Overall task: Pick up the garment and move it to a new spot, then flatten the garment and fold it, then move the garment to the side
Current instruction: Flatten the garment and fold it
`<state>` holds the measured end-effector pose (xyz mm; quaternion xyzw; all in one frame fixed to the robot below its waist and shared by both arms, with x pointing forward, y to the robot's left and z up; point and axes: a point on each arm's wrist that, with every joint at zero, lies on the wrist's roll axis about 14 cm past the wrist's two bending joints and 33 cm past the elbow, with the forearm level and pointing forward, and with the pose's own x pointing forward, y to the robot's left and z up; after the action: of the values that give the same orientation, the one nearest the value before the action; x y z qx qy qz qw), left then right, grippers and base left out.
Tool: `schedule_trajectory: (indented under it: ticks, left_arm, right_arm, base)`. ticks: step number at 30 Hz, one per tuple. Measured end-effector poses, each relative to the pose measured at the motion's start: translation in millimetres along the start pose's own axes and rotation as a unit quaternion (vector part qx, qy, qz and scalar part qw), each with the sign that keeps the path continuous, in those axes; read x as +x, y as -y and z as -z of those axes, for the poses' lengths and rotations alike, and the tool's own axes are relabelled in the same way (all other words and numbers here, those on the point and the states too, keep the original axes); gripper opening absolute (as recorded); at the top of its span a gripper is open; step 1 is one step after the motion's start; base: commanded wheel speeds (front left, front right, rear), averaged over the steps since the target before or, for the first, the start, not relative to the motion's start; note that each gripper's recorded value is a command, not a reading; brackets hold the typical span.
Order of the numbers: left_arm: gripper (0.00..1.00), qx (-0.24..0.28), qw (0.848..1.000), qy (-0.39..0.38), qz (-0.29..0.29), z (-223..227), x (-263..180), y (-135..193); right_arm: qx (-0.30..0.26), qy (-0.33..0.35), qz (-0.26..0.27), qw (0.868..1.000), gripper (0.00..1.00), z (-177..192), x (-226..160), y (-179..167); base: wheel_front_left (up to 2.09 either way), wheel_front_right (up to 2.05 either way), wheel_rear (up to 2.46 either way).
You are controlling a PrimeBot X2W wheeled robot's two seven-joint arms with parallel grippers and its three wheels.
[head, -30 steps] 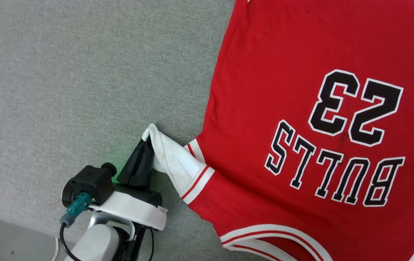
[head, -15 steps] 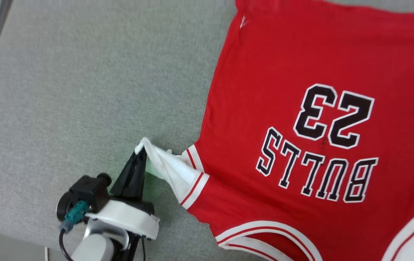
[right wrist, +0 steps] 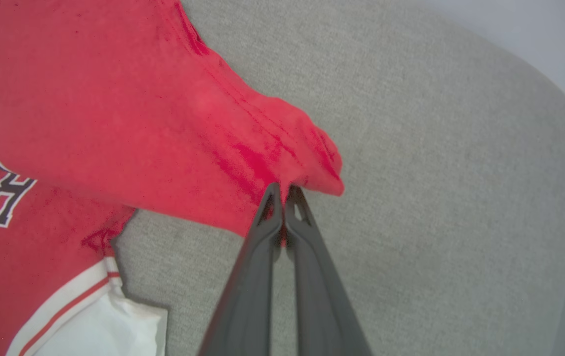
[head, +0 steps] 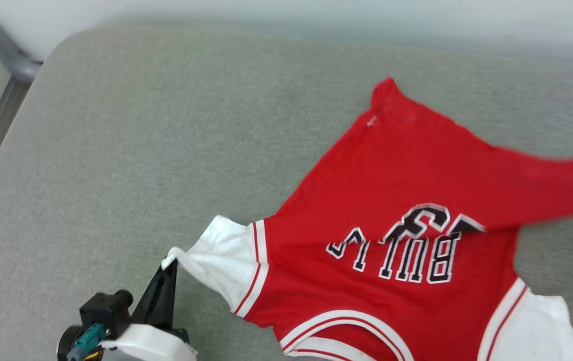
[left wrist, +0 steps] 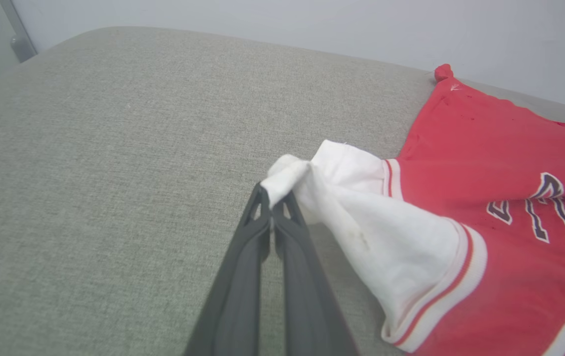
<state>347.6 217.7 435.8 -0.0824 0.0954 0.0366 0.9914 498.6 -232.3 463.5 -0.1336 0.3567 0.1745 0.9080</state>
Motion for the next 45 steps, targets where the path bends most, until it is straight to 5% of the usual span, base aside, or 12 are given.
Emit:
schedule_trajectory:
  ticks: [6, 17, 23, 24, 25, 31, 39, 45]
  left_arm:
    - [0.0, -0.005, 1.0, 0.003, 0.008, -0.6, -7.3, 6.2]
    - [0.0, -0.002, 1.0, 0.007, 0.029, -3.7, -9.2, 16.9]
    - [0.0, 0.001, 1.0, 0.005, 0.029, -2.6, -9.1, 16.3]
    - [0.0, 0.001, 1.0, 0.005, 0.029, -2.4, -9.1, 15.9]
    - [0.0, 0.002, 1.0, 0.004, 0.028, -2.2, -8.9, 15.3]
    - [0.0, 0.005, 1.0, 0.007, 0.027, -4.7, -8.4, 14.6]
    - [0.0, 0.008, 1.0, 0.008, 0.027, -6.1, -7.1, 13.4]
    - [0.0, 0.011, 1.0, 0.011, 0.027, -8.8, 0.0, 14.2]
  right_arm:
    - [0.042, -0.034, 0.015, 0.998, 0.0, 73.4, -43.7, 1.1]
    - [0.154, -0.116, 0.008, 0.981, 0.0, 197.9, -95.1, -47.9]
    - [0.201, -0.143, 0.006, 0.969, 0.0, 228.0, -96.7, -68.8]
    - [0.205, -0.144, 0.007, 0.968, 0.27, 229.4, -96.1, -69.5]
    - [0.208, -0.14, 0.01, 0.968, 1.0, 228.8, -95.8, -68.4]
    - [0.175, -0.075, 0.036, 0.981, 1.0, 189.1, -95.5, -43.1]
    - [0.089, 0.057, 0.046, 0.993, 1.0, 75.1, -95.2, -11.1]
    - [0.021, 0.102, 0.015, 0.994, 1.0, 3.1, -75.6, -20.7]
  base:
    - [0.0, 0.0, 0.0]
    - [0.0, 0.0, 0.0]
    - [0.0, 0.0, 0.0]
    - [0.0, 0.0, 0.0]
    - [0.0, 0.0, 0.0]
    - [0.0, 0.0, 0.0]
    - [0.0, 0.0, 0.0]
    - [0.0, 0.0, 0.0]
